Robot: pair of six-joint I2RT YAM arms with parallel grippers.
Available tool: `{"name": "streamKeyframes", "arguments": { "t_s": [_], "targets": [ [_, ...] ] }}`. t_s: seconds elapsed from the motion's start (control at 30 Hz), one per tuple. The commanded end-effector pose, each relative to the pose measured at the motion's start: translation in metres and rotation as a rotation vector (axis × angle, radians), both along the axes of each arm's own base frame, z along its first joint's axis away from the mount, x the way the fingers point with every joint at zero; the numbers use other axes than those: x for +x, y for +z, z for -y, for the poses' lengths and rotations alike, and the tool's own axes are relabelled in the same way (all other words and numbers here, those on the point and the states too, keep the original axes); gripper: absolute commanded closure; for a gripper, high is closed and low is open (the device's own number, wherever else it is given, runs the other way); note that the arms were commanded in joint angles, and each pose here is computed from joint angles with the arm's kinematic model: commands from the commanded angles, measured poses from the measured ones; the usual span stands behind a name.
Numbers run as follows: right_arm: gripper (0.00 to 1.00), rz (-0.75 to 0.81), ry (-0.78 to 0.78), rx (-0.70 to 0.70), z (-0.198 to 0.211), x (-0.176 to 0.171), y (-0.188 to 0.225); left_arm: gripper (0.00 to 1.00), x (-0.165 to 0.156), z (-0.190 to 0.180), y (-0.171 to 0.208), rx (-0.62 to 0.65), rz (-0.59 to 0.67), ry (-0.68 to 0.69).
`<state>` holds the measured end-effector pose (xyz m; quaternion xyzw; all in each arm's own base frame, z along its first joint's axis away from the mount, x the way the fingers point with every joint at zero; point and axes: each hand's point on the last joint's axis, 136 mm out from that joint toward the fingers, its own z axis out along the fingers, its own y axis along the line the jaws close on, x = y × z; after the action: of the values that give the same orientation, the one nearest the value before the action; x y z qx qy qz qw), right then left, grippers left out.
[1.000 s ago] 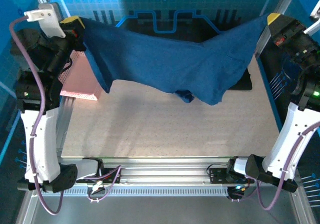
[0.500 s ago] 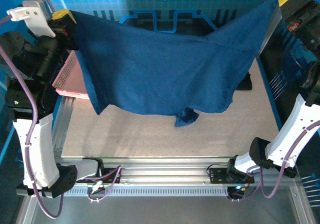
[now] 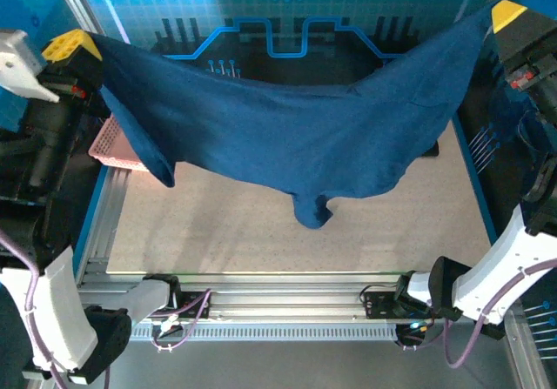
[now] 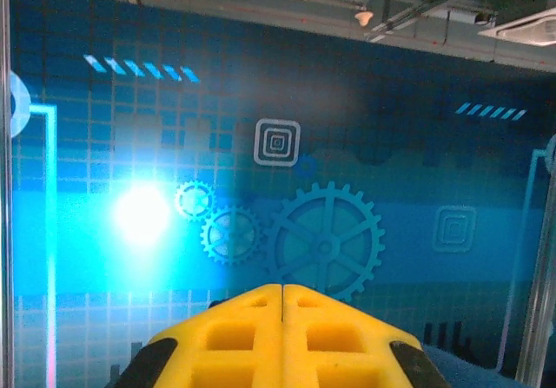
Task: Fold and stack the t-shirts
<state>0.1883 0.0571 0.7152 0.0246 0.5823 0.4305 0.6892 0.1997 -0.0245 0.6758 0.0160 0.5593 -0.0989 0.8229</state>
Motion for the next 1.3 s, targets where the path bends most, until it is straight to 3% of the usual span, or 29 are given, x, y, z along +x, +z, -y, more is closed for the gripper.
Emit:
{"name": "streamKeyframes", "arguments": {
  "t_s": [0.0,0.13,0.27,0.47,0.57,0.73,0.87,0.93,1.0,1.03,1.1,1.13,1.17,1.27],
  "targets": [
    [1.0,0.086,0.013,-0.001,-0.012,-0.028,0.02,1.0,-0.026,0.001,0.019,0.025,0.087,0.001],
    [1.0,0.112,0.022,0.014,-0.015,-0.036,0.029,1.0,-0.039,0.001,0.023,0.031,0.111,0.001],
    [1.0,0.067,0.014,0.044,-0.006,-0.021,0.023,1.0,-0.034,0.001,0.021,0.037,0.102,0.007],
    [1.0,-0.098,0.011,0.073,0.017,0.038,-0.014,1.0,0.024,0.002,-0.004,0.048,-0.001,0.016],
    [1.0,-0.212,0.034,0.055,0.015,0.083,-0.05,1.0,0.069,0.002,-0.03,0.042,-0.079,0.017],
    [1.0,-0.405,0.035,-0.032,0.006,0.194,-0.131,1.0,0.162,-0.01,-0.096,0.01,-0.235,0.052],
    [1.0,-0.522,-0.067,-0.127,0.016,0.299,-0.204,1.0,0.259,-0.028,-0.166,-0.044,-0.375,0.068],
    [1.0,-0.475,-0.14,-0.242,0.013,0.346,-0.225,1.0,0.311,-0.039,-0.204,-0.053,-0.451,0.1],
    [0.95,-0.489,-0.246,-0.251,0.022,0.394,-0.258,1.0,0.361,-0.046,-0.24,-0.07,-0.522,0.106],
    [0.79,-0.454,-0.252,-0.255,0.018,0.413,-0.265,0.93,0.382,-0.051,-0.256,-0.094,-0.557,0.111],
    [0.49,-0.482,-0.353,-0.281,0.021,0.438,-0.294,0.5,0.41,-0.056,-0.283,-0.135,-0.585,0.111],
    [0.25,-0.467,-0.338,-0.278,0.014,0.44,-0.293,0.14,0.416,-0.063,-0.291,-0.171,-0.574,0.142],
    [0.0,-0.459,-0.34,-0.293,0.007,0.439,-0.291,0.01,0.417,-0.067,-0.296,-0.194,-0.582,0.153],
    [0.0,-0.465,-0.285,-0.386,-0.017,0.412,-0.28,0.01,0.397,-0.067,-0.293,-0.213,-0.635,0.168]
  ]
}}
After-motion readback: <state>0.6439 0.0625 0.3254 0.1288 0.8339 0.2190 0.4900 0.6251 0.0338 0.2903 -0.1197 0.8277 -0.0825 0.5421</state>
